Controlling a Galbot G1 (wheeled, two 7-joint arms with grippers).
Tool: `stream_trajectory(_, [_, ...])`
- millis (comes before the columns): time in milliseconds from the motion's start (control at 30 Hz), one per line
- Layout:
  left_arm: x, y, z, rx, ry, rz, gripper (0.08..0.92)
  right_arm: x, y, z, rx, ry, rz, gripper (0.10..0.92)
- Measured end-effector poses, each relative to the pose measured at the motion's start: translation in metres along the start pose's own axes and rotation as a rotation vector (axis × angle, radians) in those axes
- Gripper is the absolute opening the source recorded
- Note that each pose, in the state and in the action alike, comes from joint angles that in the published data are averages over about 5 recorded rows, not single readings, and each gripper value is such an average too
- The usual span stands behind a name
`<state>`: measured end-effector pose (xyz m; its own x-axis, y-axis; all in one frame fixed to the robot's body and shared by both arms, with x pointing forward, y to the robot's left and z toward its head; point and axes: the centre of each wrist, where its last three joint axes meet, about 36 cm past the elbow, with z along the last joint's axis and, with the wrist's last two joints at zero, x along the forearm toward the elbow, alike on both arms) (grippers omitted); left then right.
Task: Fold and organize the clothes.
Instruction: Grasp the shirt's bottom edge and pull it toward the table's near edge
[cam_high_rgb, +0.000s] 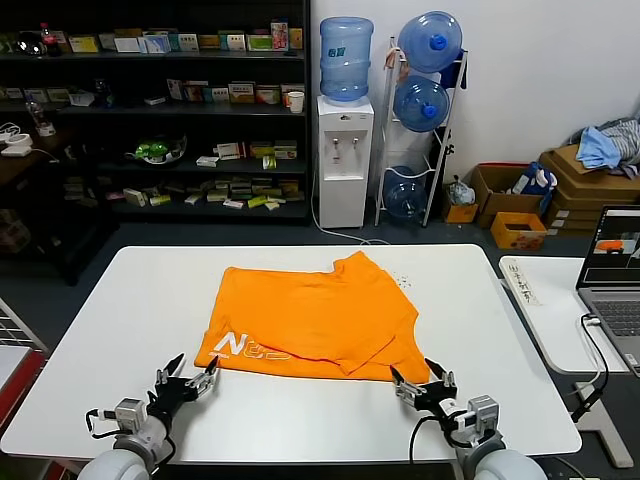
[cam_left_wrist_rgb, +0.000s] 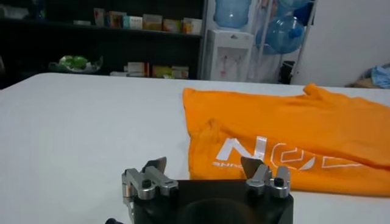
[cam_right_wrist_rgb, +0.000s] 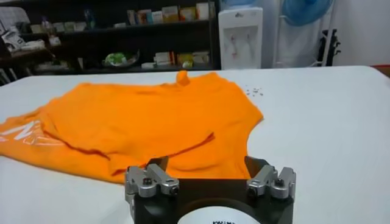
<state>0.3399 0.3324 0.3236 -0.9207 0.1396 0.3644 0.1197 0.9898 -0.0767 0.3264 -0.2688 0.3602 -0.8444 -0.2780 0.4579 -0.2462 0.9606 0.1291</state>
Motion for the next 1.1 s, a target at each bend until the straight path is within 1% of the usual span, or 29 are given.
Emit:
stream_trajectory(300, [-0.0053, 0.0038, 0.0044, 0.000, -0.003, -0.002, 0.823, -0.0027, -0.0018, 0.0034, -0.021, 0.036, 0.012, 0.823])
stream_trajectory(567, [-0.0055, 0.0055, 0.0051, 0.003, 0.013, 0.003, 0.823, -0.0030, -0.0008, 0.0054, -0.029, 0.062, 0.019, 0.823])
stream_trajectory(667, [-0.0062, 0.0053, 0.0041, 0.006, 0.015, 0.007, 0.823, -0.0026, -0.0008, 0.0060, -0.030, 0.071, 0.023, 0.796])
stream_trajectory(767, [-0.0070, 0.0038, 0.0028, 0.012, 0.016, 0.012, 0.801, -0.0023, -0.0006, 0.0065, -0.032, 0.079, 0.026, 0.725])
stream_trajectory(833, [-0.0071, 0.0021, 0.0020, 0.018, 0.018, 0.017, 0.758, -0.0021, 0.0000, 0.0067, -0.032, 0.084, 0.027, 0.666])
stream_trajectory(1100, [-0.0047, -0.0007, -0.0029, 0.020, 0.041, 0.026, 0.524, -0.0020, 0.0021, 0.0067, -0.030, 0.100, 0.033, 0.441])
